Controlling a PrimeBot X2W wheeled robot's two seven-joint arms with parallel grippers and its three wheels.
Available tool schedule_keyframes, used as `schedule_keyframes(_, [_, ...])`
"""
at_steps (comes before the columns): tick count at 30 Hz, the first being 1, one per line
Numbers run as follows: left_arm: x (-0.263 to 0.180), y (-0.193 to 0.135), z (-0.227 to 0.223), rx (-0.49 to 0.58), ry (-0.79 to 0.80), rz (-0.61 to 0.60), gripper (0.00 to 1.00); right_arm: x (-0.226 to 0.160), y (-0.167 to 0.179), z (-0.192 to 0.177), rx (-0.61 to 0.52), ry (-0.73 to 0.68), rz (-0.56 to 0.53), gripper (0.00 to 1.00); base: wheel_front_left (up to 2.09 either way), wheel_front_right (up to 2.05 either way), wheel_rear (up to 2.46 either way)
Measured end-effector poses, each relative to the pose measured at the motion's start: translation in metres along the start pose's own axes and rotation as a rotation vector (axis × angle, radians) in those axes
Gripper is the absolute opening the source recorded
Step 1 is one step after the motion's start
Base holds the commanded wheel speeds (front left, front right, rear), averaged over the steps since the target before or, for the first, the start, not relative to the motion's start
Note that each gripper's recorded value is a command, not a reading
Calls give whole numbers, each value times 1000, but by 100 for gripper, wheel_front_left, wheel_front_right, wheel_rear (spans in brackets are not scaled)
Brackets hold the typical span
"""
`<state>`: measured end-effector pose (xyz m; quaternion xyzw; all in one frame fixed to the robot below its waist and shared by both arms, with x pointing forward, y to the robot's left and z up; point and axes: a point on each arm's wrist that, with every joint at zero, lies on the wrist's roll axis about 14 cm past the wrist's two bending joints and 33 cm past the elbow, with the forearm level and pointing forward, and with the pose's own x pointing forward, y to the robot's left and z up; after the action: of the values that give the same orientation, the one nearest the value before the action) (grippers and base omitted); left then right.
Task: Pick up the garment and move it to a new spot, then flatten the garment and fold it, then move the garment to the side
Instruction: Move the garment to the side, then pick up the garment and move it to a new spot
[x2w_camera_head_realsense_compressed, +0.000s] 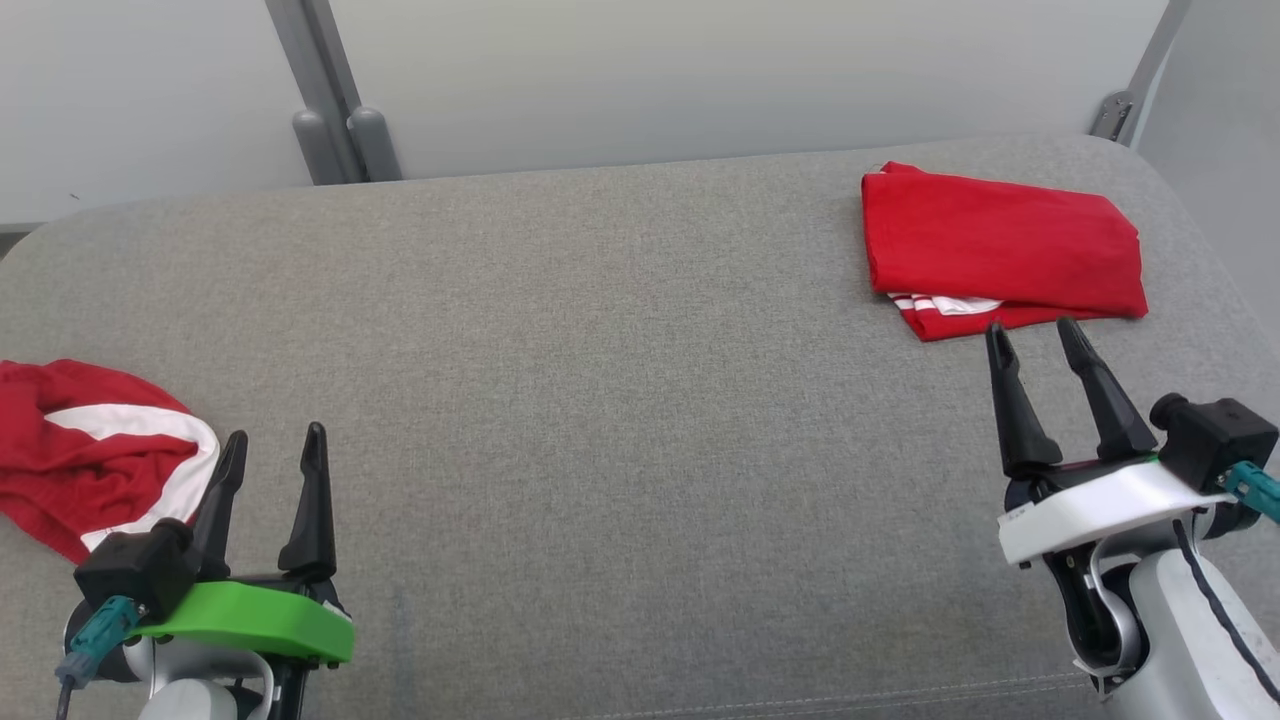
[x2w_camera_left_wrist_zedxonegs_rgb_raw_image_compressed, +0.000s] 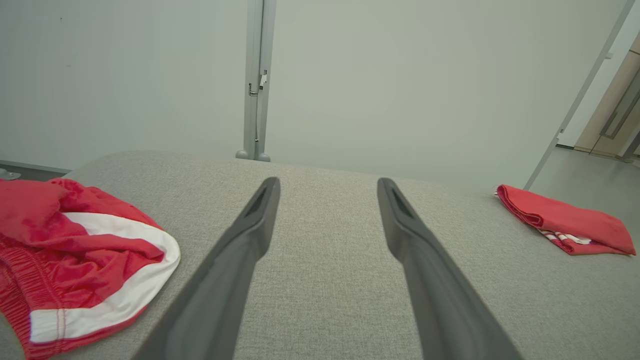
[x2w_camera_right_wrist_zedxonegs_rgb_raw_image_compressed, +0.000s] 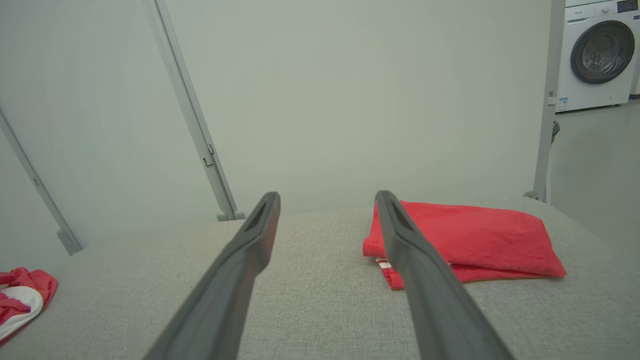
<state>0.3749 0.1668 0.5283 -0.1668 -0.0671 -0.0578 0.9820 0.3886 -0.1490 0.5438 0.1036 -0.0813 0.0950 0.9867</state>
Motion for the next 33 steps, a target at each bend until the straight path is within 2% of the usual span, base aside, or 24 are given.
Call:
schedule_keyframes(14, [-2,6,-2,26,7,18,100,-9,-5,-10,-37,22,-54,100,0,0,0])
schedule_keyframes(33, [-8,12,-6,18,15,51,100,-15,2,-19,-23,45,-49,100,0,0,0])
